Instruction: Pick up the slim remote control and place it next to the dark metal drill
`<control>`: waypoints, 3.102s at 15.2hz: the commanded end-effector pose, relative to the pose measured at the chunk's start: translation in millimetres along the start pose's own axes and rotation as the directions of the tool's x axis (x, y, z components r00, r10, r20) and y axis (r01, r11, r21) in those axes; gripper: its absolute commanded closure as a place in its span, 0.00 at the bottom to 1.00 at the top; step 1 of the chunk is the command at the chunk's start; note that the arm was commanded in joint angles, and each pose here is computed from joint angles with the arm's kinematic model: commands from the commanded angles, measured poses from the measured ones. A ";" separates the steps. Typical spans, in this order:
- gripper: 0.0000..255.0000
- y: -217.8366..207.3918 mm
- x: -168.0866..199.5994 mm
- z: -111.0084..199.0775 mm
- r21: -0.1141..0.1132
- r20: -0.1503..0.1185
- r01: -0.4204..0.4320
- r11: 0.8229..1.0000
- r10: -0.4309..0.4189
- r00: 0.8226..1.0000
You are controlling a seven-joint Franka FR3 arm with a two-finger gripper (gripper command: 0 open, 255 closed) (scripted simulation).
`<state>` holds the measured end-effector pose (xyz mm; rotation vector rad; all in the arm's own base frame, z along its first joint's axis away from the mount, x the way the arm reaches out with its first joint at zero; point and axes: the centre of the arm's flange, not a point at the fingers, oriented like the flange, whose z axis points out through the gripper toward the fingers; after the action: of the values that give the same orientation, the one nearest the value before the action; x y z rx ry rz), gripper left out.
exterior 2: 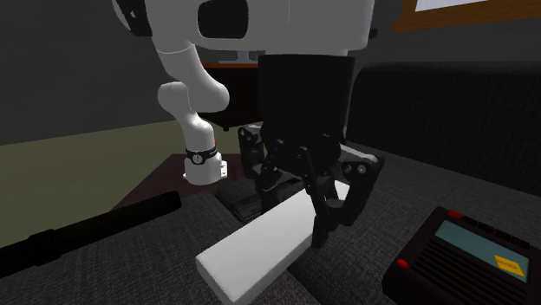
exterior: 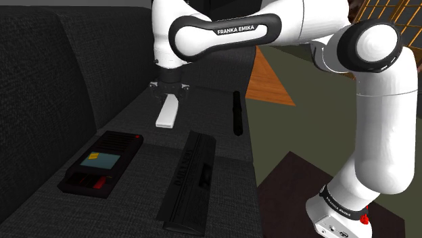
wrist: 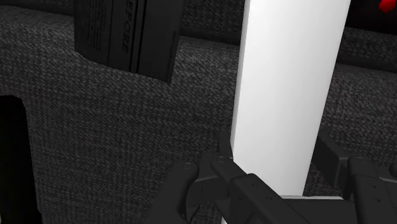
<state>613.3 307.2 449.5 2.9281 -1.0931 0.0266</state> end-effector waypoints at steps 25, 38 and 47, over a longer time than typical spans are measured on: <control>1.00 34.2 201.0 60.8 0.000 0.000 0.001 1.000 -0.001 1.000; 1.00 33.9 200.3 91.7 0.000 0.000 0.001 1.000 -0.001 1.000; 0.00 33.9 200.3 65.3 0.000 0.000 0.001 1.000 -0.001 1.000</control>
<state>742.5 149.0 376.7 2.9290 -1.0914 0.0279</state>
